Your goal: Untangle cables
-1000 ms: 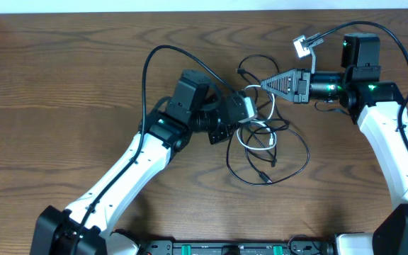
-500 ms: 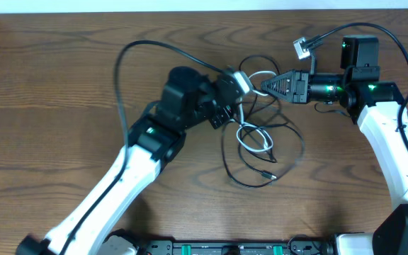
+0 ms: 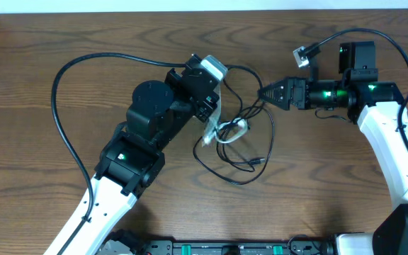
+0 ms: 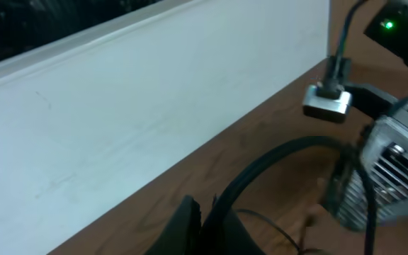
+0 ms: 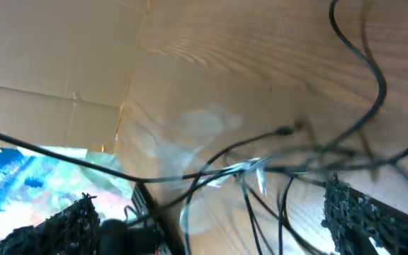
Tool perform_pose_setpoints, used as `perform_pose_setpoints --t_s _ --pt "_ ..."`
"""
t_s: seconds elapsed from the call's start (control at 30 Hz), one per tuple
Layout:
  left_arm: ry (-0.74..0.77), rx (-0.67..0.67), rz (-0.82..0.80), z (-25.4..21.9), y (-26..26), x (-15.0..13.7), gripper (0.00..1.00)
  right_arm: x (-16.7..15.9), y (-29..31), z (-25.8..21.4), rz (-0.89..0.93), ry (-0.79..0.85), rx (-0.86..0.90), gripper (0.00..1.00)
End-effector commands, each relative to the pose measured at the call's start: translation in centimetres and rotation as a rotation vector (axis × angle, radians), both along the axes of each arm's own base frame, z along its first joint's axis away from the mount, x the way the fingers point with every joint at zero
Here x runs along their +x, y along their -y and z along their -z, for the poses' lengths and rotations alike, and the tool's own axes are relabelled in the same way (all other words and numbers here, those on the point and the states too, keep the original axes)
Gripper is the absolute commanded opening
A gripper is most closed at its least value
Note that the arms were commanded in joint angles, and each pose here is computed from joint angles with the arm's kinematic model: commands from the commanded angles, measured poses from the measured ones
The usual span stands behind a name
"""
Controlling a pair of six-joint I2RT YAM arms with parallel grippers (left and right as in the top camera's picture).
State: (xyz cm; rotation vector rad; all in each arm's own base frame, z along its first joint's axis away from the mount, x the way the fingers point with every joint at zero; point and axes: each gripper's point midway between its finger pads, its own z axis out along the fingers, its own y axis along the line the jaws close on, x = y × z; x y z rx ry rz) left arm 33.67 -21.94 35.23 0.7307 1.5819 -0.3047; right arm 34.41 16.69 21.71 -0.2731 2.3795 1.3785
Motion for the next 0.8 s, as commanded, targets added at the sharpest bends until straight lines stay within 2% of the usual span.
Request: perform_pose_setpoints --t_s 0.0,0.17,0.37,0.63,0.77 --pt "0.050 -0.045 -0.031 -2.2 -0.6 0.1 0.08 -0.3 0.3 0.7 -0.017 0.019 -0.046 0.99" --pt "0.078 -0.061 -0.031 -3.0 -0.6 0.2 0.08 -1.1 0.4 1.7 -0.011 -0.037 -0.088 0.99" --pt "0.104 -0.064 -0.139 -3.5 -2.2 1.2 0.08 -1.9 -0.4 2.1 -0.035 -0.057 -0.105 0.99" --pt "0.106 -0.065 -0.143 -3.6 -2.2 1.2 0.08 -3.7 -3.8 3.7 -0.120 -0.034 -0.232 0.99" --pt "0.111 -0.059 -0.230 -3.6 -3.6 1.9 0.08 -4.3 -5.2 4.5 -0.126 -0.040 -0.295 0.99"
